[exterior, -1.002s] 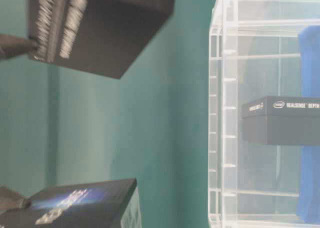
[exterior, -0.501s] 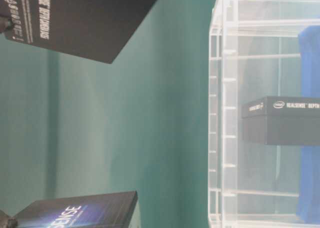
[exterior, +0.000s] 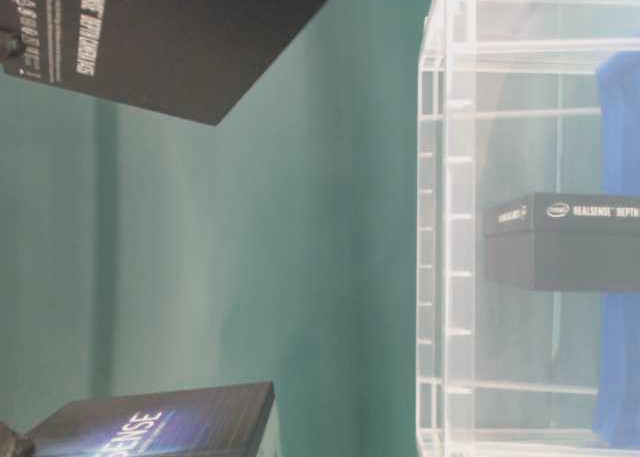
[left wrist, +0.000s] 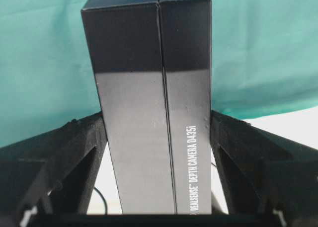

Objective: Take the box out of the case with both arms.
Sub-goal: 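Carry both boxes toward the front of the table and lower them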

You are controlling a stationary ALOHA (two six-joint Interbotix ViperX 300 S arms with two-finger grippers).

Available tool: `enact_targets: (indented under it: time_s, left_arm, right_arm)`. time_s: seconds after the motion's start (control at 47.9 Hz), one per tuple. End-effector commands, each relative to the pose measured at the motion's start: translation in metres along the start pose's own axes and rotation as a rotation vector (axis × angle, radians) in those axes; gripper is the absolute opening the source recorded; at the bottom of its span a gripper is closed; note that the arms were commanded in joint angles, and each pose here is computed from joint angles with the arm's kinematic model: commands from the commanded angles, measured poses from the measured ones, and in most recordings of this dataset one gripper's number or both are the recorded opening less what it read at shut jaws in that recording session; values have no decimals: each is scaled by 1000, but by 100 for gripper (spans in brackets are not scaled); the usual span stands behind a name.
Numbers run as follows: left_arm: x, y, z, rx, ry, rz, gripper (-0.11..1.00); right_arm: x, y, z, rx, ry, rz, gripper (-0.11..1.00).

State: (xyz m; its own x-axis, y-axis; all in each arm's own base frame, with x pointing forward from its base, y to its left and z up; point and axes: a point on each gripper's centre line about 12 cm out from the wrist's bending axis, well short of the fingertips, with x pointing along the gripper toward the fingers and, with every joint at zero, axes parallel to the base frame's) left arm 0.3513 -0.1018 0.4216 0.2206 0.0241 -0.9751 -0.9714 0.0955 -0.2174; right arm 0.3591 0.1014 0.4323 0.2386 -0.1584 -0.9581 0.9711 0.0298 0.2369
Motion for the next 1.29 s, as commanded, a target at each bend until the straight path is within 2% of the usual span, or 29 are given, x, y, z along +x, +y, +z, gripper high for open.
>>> enact_targets:
  time_s: [0.0,0.918,1.273]
  left_arm:
    - [-14,1,2,-1,5,-43,63]
    - [-12,1,2,-9,2,-40,63]
    - [8,4,1,-4,-8,0,63]
  right_arm:
    - [-17,-3,3,8,10,48,66]
    - [-16,-3,4,4,6,44,66]
    - [15,-1,-5,-22,-21,-44,66]
